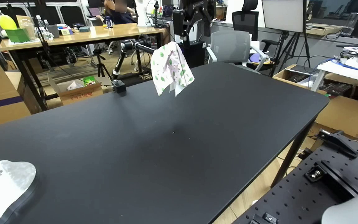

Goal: Remove the kitchen towel from the black object and place it on the table

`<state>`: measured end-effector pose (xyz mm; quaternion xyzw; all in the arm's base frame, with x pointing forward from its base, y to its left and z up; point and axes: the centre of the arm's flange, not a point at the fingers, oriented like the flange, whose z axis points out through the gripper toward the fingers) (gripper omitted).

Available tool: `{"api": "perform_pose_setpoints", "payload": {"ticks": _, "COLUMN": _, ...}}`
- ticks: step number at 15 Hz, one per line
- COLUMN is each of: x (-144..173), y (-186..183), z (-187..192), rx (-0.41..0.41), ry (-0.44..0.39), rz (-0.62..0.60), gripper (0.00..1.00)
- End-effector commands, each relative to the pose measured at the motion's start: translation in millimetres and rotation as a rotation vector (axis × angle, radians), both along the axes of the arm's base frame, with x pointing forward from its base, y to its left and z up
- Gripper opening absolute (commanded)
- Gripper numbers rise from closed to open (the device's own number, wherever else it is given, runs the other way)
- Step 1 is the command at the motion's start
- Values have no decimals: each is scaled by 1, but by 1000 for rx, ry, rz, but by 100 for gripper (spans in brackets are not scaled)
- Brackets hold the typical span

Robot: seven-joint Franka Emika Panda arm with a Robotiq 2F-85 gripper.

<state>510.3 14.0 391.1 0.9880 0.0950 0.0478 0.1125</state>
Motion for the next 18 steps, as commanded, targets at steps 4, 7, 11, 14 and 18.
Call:
{"api": "perform_pose_setpoints", "payload": {"ticks": 4, "x": 41, "y": 9, "z": -24, "rx": -1, "ry": 75, "rz": 151, "gripper": 100}}
{"api": "perform_pose_setpoints", "payload": {"ticks": 7, "x": 48, "y": 14, "z": -35, "rx": 7, "ry": 110, "rz": 217, "gripper": 75}}
{"api": "perform_pose_setpoints", "payload": {"ticks": 11, "x": 56, "y": 18, "z": -40, "rx": 3, "ry": 126, "rz": 279, "gripper": 53}}
{"api": "perform_pose_setpoints", "payload": {"ticks": 14, "x": 58, "y": 20, "z": -39, "rx": 1, "ry": 128, "rz": 310, "gripper": 32}}
{"api": "perform_pose_setpoints", "payload": {"ticks": 18, "x": 59, "y": 20, "z": -37, "rx": 2, "ry": 129, "rz": 339, "gripper": 4}}
